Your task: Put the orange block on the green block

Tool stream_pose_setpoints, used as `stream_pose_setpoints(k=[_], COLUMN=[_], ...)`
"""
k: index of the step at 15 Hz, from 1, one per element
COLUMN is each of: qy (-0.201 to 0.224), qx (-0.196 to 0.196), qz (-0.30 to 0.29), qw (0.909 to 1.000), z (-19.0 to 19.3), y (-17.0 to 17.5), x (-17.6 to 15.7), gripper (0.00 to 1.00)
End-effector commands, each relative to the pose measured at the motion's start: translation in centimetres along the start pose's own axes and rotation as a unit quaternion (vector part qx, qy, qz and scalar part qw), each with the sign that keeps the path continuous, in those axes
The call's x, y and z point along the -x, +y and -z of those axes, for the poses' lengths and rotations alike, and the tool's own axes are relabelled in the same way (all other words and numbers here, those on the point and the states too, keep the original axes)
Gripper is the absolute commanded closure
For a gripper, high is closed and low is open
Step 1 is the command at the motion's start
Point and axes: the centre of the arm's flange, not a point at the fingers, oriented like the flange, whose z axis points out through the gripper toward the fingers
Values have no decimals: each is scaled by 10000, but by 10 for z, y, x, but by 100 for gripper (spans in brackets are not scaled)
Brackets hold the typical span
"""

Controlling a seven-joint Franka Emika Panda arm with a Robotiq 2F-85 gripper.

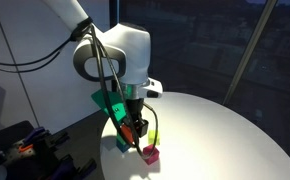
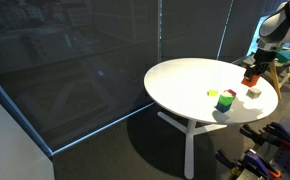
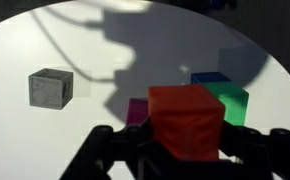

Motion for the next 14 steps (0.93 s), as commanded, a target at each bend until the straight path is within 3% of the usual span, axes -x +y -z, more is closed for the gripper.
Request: stream_pose_setpoints(k=[1, 14], qy=[-37, 30], qx=[11, 31], qz=[37, 349], qw=[10000, 9994], z=[15, 5], y=[-14, -51], x=[-4, -6], gripper=[79, 79])
